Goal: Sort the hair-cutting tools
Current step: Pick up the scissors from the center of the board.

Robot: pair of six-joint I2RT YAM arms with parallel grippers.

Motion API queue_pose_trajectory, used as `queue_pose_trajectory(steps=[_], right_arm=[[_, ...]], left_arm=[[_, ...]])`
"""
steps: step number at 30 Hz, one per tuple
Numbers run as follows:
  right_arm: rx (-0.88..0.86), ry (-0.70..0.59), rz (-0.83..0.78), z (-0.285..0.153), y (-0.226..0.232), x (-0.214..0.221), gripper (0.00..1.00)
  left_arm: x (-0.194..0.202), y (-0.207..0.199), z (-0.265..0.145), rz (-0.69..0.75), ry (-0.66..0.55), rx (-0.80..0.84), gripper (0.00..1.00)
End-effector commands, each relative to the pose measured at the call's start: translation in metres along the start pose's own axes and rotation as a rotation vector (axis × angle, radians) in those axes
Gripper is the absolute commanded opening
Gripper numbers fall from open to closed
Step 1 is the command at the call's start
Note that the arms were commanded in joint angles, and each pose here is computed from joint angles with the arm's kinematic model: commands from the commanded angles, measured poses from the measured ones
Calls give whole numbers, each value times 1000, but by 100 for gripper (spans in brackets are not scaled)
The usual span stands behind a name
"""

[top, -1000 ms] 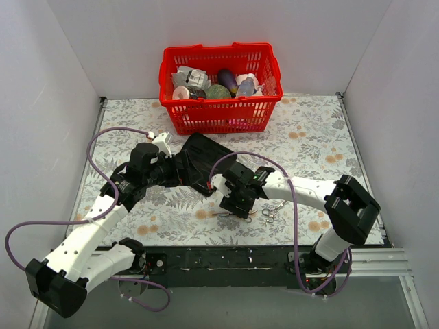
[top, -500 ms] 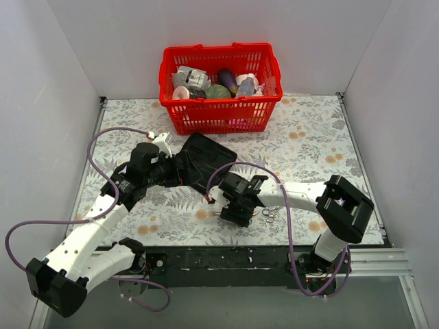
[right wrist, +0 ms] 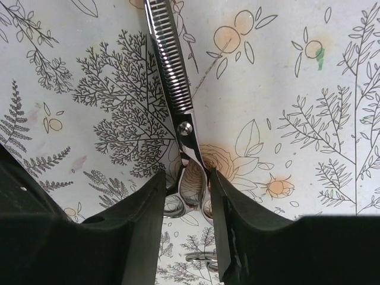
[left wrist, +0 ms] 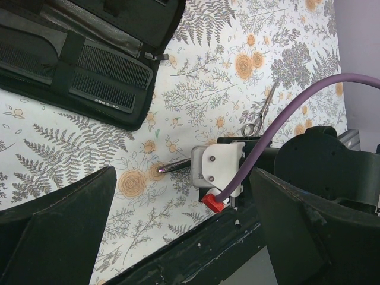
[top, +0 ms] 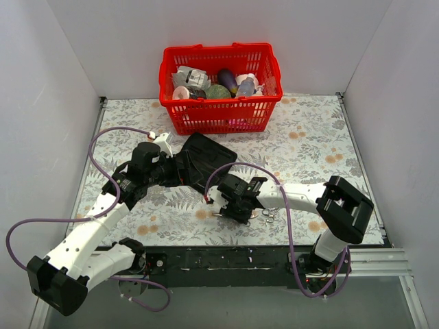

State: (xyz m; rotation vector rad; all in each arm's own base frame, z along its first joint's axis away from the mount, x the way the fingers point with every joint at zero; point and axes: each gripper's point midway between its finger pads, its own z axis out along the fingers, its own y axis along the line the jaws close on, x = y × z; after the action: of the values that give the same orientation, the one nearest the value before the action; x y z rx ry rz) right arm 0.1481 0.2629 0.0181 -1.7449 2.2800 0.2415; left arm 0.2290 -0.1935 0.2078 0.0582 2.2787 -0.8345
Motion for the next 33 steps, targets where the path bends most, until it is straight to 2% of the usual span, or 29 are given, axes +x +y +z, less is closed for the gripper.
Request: queue_pose_trajectory(steps=[1,12,17,24,33], right_arm=[[54,59,7,16,-7,21,40],[61,77,48,15,-5,23,1],[83,81,87,4,-7,16,1],[91,-24,210,-40,-4,-10,1],[274,-40,354,-99,-34,-23,1]], left_arm=[[-6,-7,-6,23,-22,21,98],[-10,-1,-6,33,-36,-18,98],[-28,0,-6,48,-74,-63,98],[-70,-9,9,59,-135,-95,98],[-70,13,64,17,-118,-149,98]])
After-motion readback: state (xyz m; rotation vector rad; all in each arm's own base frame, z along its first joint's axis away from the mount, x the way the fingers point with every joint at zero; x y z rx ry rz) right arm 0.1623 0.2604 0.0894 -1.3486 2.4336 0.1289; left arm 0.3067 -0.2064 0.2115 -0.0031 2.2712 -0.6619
